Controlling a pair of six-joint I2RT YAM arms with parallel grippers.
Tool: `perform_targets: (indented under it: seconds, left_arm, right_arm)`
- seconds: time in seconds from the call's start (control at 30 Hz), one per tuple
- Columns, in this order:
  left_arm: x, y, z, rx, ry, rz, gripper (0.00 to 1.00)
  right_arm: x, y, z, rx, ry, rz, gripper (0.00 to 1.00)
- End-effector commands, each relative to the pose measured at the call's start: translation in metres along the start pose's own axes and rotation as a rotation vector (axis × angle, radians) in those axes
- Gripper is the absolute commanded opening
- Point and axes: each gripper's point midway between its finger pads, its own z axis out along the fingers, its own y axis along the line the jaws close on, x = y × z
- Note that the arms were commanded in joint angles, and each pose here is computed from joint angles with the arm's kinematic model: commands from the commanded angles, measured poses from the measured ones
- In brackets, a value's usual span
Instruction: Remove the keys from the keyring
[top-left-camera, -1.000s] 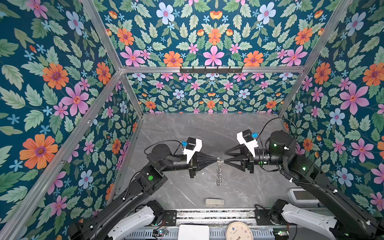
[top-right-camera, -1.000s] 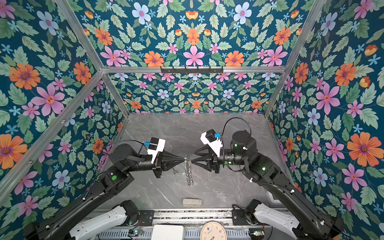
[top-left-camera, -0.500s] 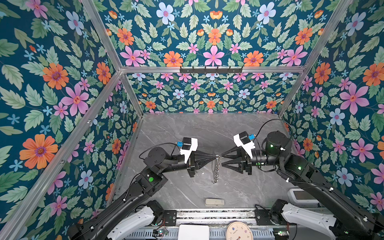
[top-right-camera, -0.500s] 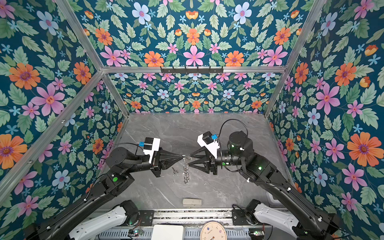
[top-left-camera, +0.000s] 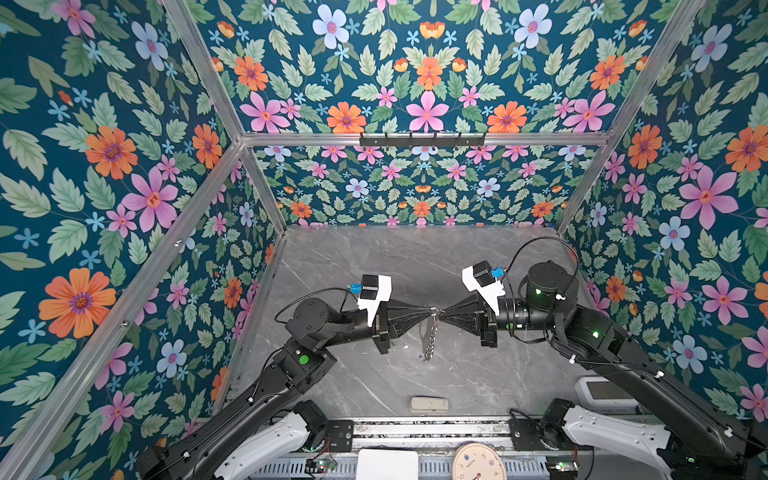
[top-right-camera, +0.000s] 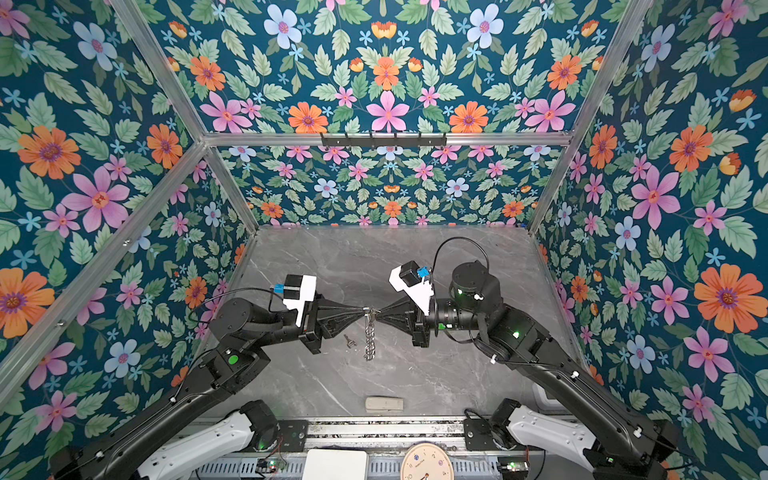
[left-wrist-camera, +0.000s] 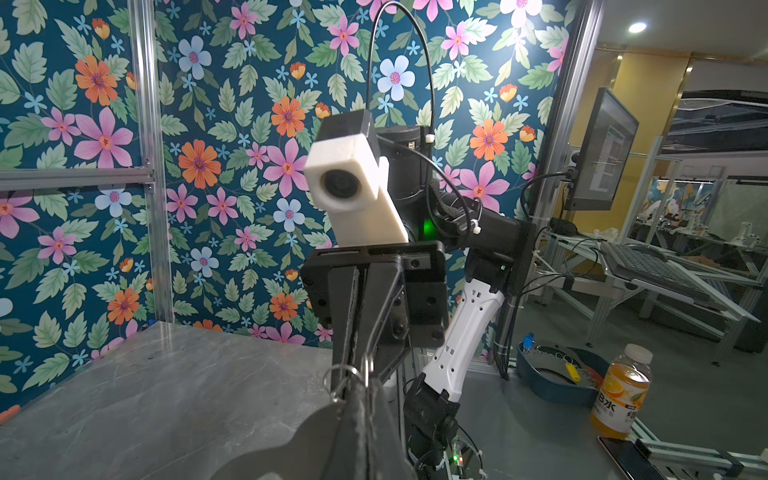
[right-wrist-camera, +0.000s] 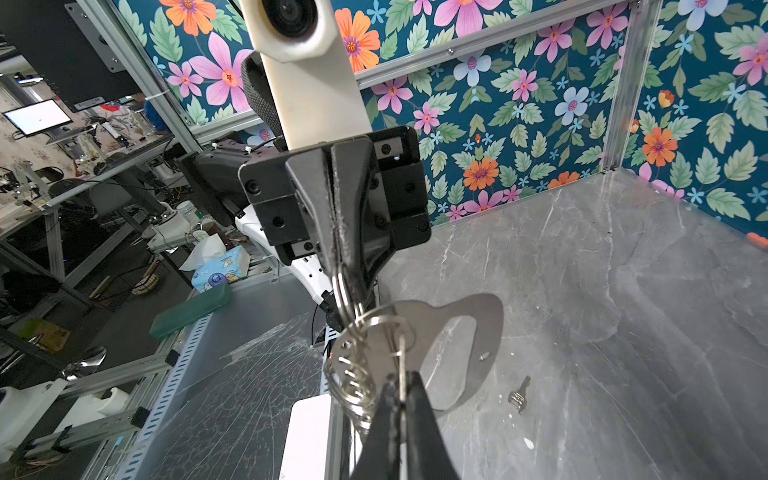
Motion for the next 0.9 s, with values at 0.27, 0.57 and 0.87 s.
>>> perform_targets:
  seconds: [0.27, 0.57, 0.87]
  left_arm:
    - [-0.012, -0.004, -0.004, 0.004, -0.07, 0.041, 0.0]
    - [-0.014, -0.005, -0.008, -0.005, -0.106, 0.069, 0.0]
    - [-0.012, -0.003, -0.006, 0.001, -0.111, 0.07, 0.0]
  right_arm:
    - [-0.002, 0.0, -0.001, 0.031, 0.032, -0.026, 0.0]
    - [0.018, 0.0, 0.009, 0.029, 0.153, 0.004, 0.0]
    - [0.024, 0.001, 0.018, 0.01, 0.182, 0.013, 0.0]
